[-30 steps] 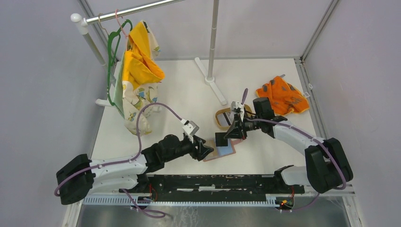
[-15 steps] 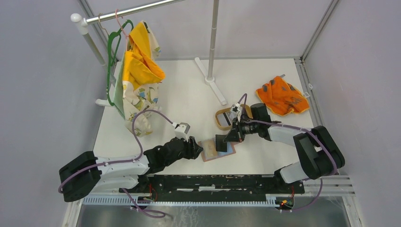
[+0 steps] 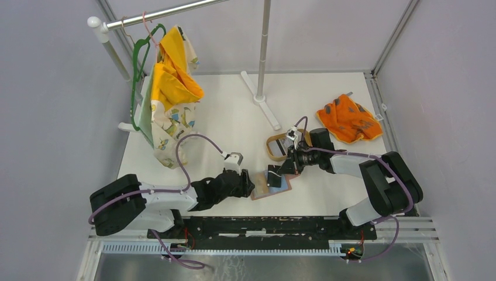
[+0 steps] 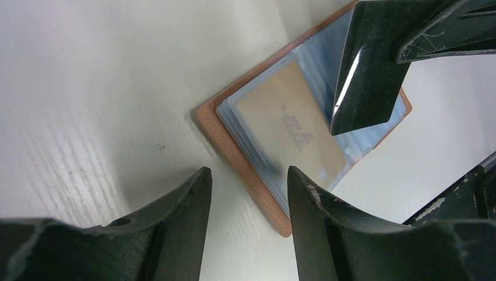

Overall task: Put the credit cards into the card holder
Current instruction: Insert the credit card into the card holder.

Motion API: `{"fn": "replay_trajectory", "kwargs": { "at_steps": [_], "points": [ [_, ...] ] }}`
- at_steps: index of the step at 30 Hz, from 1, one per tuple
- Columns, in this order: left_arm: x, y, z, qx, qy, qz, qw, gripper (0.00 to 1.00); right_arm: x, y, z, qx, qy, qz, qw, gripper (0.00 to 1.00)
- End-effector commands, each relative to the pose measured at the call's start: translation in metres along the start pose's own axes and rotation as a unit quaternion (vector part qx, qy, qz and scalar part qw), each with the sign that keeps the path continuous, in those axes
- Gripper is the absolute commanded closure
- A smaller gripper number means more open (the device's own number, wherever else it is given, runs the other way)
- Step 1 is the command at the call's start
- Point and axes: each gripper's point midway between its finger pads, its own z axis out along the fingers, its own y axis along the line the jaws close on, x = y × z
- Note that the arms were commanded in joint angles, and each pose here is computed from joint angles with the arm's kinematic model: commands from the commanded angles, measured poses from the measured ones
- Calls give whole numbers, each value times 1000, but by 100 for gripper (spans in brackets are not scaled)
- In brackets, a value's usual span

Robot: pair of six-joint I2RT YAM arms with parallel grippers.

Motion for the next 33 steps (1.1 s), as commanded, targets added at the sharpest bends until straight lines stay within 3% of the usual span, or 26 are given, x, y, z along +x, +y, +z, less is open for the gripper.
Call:
{"fn": "replay_trajectory", "kwargs": {
  "at_steps": [1, 13, 23, 33],
  "points": [
    [-9, -8, 7, -20, -10, -11, 1000, 43, 1, -16, -1, 43, -4, 3, 999, 100],
    [-3, 7, 13, -84, 5, 9, 996, 54, 5, -11, 3, 31, 11, 1, 999, 100],
    [7, 15, 20, -105, 20, 18, 994, 66, -22, 13, -11, -20, -36, -30, 999, 100],
    [9, 15, 20, -106, 21, 13, 994, 68, -10, 4, -7, -8, -26, 8, 1000, 100]
  ]
}}
